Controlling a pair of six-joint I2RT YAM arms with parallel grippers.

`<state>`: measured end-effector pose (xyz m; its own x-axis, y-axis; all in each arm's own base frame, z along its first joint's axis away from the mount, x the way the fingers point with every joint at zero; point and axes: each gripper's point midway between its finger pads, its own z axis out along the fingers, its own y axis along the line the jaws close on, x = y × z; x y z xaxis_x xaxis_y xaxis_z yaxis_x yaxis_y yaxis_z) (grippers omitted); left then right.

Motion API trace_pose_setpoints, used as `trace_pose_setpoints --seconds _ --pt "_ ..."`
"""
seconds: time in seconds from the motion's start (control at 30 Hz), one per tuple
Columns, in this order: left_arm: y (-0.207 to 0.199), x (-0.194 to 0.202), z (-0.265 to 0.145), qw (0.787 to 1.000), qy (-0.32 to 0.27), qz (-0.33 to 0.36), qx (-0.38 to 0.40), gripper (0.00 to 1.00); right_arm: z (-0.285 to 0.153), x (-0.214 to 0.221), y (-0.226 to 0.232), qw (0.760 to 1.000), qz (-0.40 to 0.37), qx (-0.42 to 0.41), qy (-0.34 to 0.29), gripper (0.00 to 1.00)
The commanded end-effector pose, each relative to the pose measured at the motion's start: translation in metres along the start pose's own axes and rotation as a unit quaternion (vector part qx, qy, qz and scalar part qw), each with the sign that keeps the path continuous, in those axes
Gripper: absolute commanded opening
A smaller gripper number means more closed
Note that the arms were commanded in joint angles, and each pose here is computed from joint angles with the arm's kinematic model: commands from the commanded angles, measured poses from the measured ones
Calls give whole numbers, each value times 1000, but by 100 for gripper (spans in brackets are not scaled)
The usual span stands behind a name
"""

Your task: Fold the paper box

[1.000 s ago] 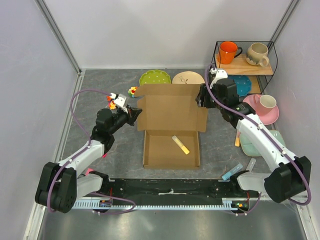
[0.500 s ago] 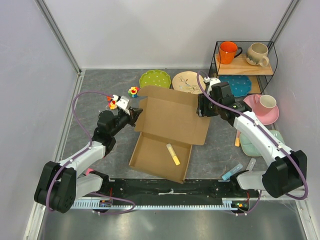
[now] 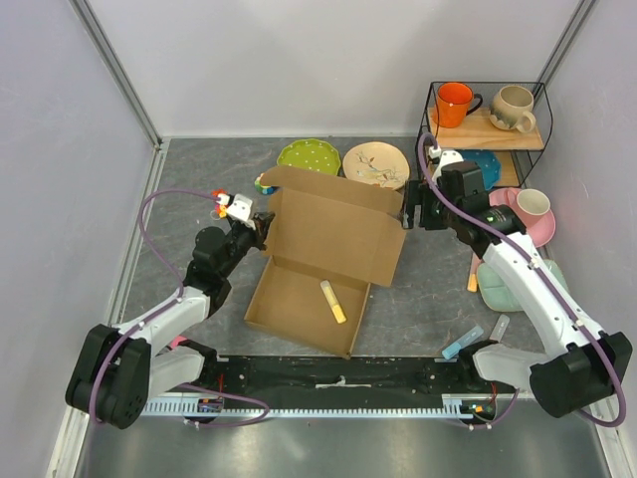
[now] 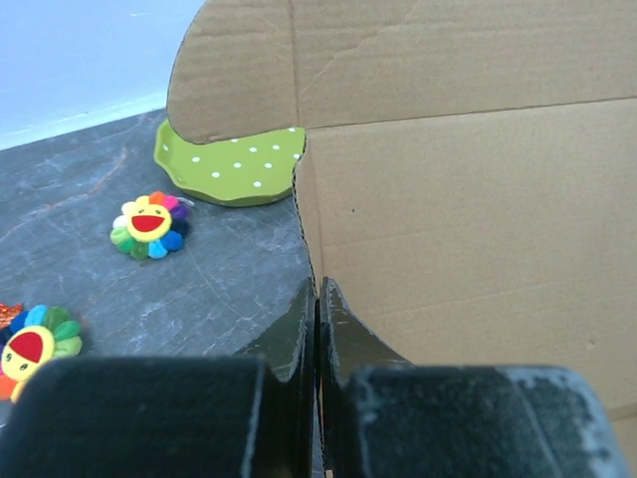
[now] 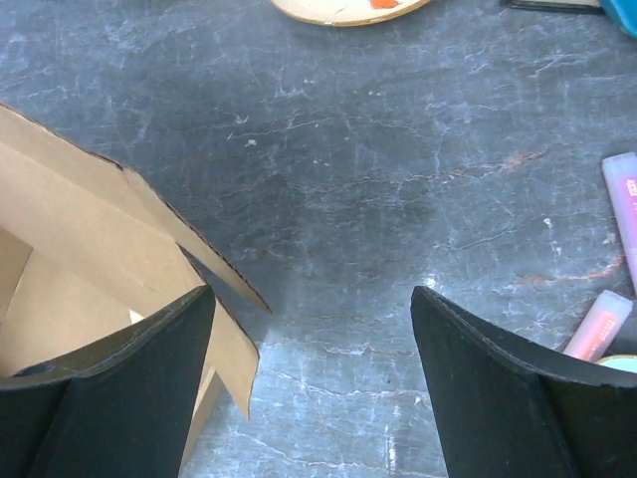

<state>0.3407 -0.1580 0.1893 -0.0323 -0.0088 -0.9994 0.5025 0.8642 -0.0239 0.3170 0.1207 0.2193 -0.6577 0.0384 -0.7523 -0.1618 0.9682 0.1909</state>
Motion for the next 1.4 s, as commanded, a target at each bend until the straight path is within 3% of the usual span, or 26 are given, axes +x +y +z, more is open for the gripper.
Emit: trace_pose_setpoints --seconds 0.0,0.2,0.47,0.9,1.37 --pt "18 -37 -3 995 -83 32 -51 2 -5 2 15 999 6 -46 8 88" --pt "32 -40 -1 989 -104 -4 -100 2 -8 15 27 996 12 -86 10 88" --pt "20 -33 8 990 -105 -16 -92 2 -8 18 53 986 15 -168 -3 89" --pt "12 -28 9 991 -106 -16 -80 2 38 39 46 988 -10 -147 54 82" --pt "13 -28 10 991 -107 -16 -82 2 53 68 49 985 -28 -141 95 39"
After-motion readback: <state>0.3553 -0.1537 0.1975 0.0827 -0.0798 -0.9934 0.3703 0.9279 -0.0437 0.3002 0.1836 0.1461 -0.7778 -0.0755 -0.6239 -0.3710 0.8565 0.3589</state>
